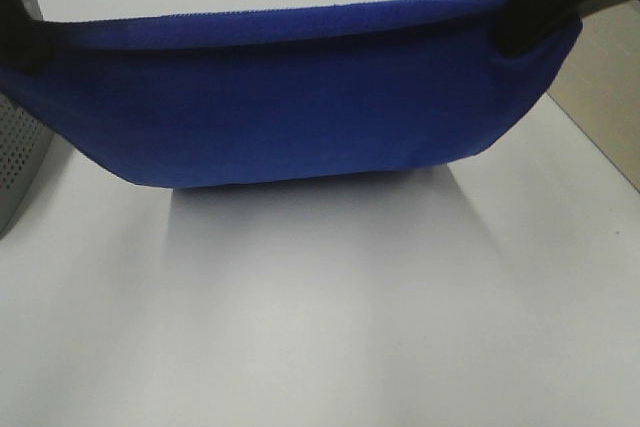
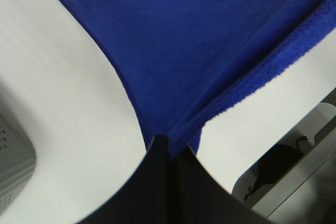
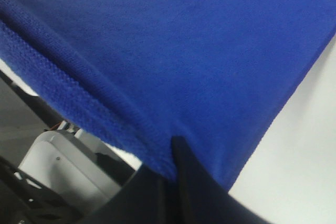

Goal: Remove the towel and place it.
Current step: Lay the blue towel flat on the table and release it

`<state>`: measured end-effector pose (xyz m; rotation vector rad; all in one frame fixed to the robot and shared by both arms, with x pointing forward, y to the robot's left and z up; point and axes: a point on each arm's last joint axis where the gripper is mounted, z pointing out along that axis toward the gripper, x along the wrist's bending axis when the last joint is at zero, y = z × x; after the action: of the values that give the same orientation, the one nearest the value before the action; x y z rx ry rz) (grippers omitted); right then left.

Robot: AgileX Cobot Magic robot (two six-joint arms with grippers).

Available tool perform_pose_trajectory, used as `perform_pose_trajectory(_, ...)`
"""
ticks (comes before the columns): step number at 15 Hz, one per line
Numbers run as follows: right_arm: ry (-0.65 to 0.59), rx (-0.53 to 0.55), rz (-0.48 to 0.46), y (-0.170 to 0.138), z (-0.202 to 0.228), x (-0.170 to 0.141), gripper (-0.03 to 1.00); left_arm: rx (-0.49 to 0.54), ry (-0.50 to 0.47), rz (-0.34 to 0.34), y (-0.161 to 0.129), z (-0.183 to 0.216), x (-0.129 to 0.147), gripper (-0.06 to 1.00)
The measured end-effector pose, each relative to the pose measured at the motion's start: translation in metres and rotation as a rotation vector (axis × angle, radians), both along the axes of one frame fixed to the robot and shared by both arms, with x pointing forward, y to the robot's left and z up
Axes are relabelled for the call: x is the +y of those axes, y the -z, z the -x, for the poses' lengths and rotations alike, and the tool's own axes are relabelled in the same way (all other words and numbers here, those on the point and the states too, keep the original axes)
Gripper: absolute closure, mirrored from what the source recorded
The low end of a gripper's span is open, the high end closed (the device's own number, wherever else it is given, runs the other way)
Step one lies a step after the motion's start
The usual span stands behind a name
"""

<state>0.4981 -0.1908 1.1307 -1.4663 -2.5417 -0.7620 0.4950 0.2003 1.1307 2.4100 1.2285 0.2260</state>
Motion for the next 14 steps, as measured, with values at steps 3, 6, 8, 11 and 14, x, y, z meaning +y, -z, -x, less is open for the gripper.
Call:
perform_pose_trajectory(3,0.005,0.091,-0.061,0.019,0.033,-0.002,0.95,0.003,0.006,0.029,0.003,0.035,0.009,0.94)
perform_pose_trajectory(6,0.009,0.170,-0.057,0.042,0.064,-0.009,0.95,0.076,0.006,0.108,0.020,0.065,0.010,0.94)
perform_pose_trajectory(8,0.012,0.217,-0.046,0.057,0.081,-0.013,0.95,0.163,-0.001,0.155,0.040,0.081,0.010,0.94)
perform_pose_trajectory(11,0.018,0.299,-0.044,0.079,0.098,-0.017,0.95,0.272,-0.019,0.198,0.072,0.110,0.013,0.94)
perform_pose_trajectory(14,0.025,0.406,-0.029,0.105,0.113,-0.019,0.95,0.371,-0.042,0.239,0.098,0.132,0.015,0.94)
